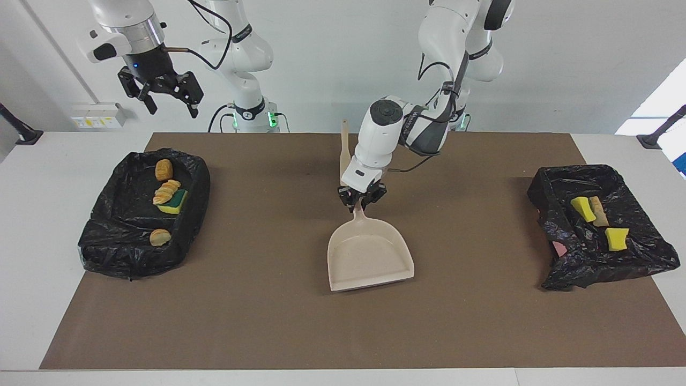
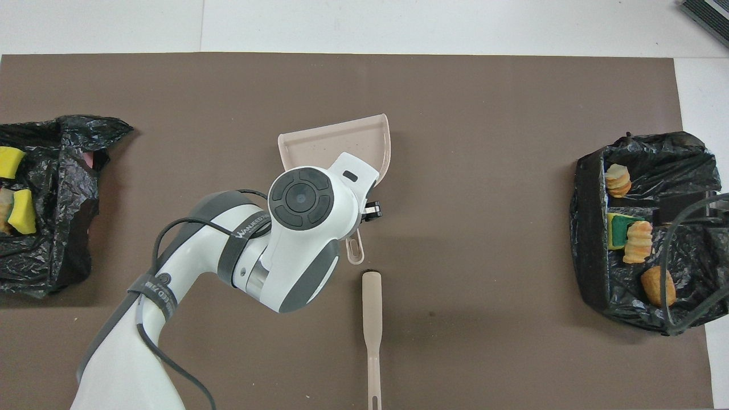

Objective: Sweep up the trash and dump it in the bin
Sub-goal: 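Lower the dustpan onto the mat and open the left gripper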

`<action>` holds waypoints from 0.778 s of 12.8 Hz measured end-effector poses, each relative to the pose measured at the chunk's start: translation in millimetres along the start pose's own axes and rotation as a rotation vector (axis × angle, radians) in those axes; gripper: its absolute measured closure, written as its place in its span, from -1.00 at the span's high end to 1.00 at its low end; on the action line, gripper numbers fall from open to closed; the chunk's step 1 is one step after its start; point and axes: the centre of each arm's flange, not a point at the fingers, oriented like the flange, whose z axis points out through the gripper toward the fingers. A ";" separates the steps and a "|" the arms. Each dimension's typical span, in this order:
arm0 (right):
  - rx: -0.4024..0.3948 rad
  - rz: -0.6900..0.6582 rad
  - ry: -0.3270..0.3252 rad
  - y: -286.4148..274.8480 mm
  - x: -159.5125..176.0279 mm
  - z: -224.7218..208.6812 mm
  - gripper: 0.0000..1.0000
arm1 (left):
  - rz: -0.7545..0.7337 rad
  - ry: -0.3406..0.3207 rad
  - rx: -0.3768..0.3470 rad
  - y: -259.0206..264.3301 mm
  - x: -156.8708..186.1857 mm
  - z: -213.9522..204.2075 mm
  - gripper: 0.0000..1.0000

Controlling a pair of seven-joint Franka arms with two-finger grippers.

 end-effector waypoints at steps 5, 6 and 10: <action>0.000 0.000 0.000 0.0 0.0 0.0 1.00 | -0.006 0.016 -0.009 -1.9 5.0 7.1 0.02; 0.000 0.000 0.000 0.0 0.0 0.0 1.00 | -0.008 0.017 -0.009 -2.6 6.0 6.7 0.28; 0.000 0.000 0.000 0.0 0.0 0.0 1.00 | -0.055 0.030 -0.001 -25.4 31.6 -15.4 1.00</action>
